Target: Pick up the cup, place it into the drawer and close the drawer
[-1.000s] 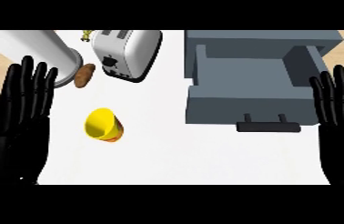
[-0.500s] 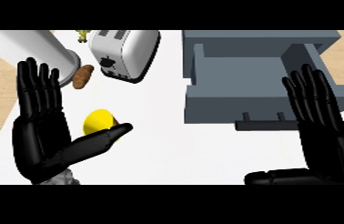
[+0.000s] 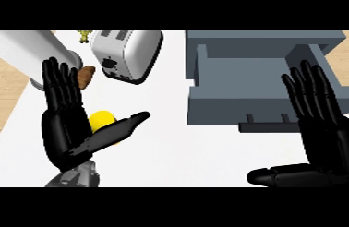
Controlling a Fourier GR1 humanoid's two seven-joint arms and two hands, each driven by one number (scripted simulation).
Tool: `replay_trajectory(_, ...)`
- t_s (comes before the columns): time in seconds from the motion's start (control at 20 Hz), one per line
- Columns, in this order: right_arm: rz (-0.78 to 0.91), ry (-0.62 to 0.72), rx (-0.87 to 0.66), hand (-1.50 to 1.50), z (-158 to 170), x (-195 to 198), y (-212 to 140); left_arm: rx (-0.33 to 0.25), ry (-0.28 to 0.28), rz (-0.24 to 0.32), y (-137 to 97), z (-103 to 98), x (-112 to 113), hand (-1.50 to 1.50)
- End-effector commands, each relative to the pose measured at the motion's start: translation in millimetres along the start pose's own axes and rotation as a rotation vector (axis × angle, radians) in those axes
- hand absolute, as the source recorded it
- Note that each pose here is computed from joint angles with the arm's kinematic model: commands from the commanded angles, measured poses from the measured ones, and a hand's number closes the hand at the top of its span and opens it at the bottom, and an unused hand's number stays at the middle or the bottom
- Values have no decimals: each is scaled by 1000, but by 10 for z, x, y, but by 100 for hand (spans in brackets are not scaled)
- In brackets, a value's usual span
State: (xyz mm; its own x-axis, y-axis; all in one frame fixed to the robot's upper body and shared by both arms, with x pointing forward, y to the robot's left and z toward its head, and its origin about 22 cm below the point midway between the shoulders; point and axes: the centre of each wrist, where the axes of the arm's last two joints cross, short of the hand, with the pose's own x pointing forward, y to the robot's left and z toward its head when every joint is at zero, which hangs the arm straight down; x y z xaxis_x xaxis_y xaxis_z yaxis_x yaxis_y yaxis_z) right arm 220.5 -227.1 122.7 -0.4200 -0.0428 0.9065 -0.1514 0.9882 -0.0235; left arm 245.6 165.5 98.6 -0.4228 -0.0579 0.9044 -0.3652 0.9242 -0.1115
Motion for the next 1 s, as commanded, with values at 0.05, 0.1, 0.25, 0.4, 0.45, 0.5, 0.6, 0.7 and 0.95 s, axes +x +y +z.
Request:
replay_trajectory(0.05,0,-1,9,-150,2,-72,119,20,19,4,-12,-185,18,-150)
replay_trajectory(0.1,-6,5,-9,-150,-47,49,22,18,14,-13,-25,-221,-41,-150)
replay_trajectory(0.25,-21,-14,-1,-150,3,-15,131,40,33,-8,95,-139,-227,-150)
replay_trajectory(0.4,-18,-15,-7,-150,-88,4,28,55,46,-32,93,-31,-233,-150)
replay_trajectory(0.45,14,-16,10,-150,182,121,-166,55,61,-20,-94,-126,-2,-150)
replay_trajectory(0.5,1,-25,-27,-150,-243,-37,51,61,57,-19,62,-36,-288,-150)
replay_trajectory(0.6,-20,-15,-26,-150,-97,-41,-55,76,82,-37,63,46,-156,-150)
replay_trajectory(0.7,-1,-18,-20,-150,-205,4,192,91,84,-31,304,122,-209,-150)
replay_trajectory(0.95,2,-14,-20,-150,-23,185,-18,114,141,-76,147,299,-288,-150)
